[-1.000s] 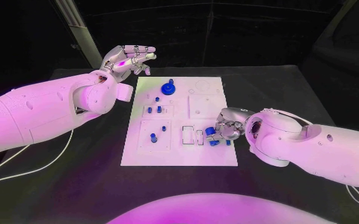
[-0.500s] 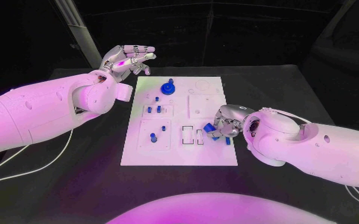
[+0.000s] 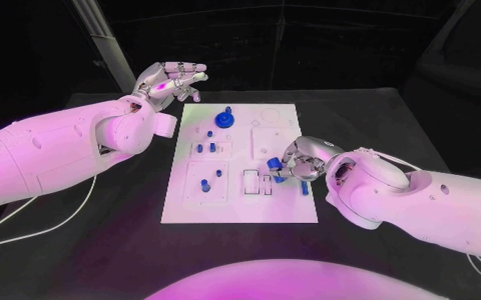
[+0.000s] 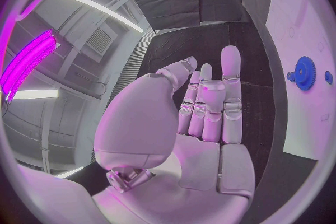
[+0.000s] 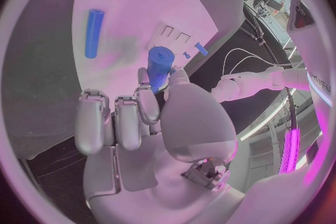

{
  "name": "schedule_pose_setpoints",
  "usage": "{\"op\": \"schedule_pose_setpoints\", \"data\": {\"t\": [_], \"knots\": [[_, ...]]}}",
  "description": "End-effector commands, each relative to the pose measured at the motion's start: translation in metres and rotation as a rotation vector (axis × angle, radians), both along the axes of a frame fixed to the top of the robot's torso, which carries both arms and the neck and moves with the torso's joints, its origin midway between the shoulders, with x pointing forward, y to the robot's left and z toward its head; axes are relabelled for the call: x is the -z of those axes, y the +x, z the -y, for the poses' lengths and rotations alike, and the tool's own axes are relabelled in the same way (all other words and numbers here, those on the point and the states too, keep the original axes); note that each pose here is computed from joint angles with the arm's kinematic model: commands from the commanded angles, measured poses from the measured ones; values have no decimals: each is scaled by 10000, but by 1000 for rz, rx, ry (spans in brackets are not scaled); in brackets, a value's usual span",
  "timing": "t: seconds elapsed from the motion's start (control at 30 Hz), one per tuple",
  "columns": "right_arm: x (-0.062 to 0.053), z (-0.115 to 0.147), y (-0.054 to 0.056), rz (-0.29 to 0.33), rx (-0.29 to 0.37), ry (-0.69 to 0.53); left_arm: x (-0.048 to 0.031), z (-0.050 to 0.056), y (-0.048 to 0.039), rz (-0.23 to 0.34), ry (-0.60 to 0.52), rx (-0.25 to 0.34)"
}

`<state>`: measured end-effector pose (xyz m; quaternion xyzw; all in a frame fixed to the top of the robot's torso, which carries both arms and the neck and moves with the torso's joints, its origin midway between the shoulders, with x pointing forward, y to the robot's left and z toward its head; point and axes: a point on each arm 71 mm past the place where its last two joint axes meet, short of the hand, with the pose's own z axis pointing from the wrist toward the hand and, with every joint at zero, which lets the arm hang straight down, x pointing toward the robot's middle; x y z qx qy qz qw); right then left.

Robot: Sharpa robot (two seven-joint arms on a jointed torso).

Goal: Assemble the parts on the task board

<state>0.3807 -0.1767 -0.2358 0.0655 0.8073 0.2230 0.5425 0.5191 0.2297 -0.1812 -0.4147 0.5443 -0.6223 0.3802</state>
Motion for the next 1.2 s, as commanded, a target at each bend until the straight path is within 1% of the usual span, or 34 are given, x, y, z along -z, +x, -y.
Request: {"op": "schedule_pose_setpoints", "data": {"t": [0.03,0.13,0.33,0.47,0.67,0.8,0.9,1.07,1.2], "knots": [[-57,-42,0,32,13,106,-12,16,-2,1,-10,12],[-31,-85,-7,-6,-1,109,-11,17,-2,1,-10,12],[62,-242,-19,-126,-46,98,-11,27,-3,0,-10,15],[99,-342,-22,-169,-71,88,-10,36,-3,0,-11,17],[151,-409,-14,-217,-77,57,-10,39,-3,-1,-10,17],[172,-431,0,-232,-69,46,-10,42,-3,-1,-11,18],[181,-437,19,-228,-56,43,-10,42,-2,-1,-10,18],[180,-459,67,-191,-31,35,-10,51,-2,-2,-11,20],[169,-473,84,-164,-25,29,-9,52,0,-2,-11,20]]}}
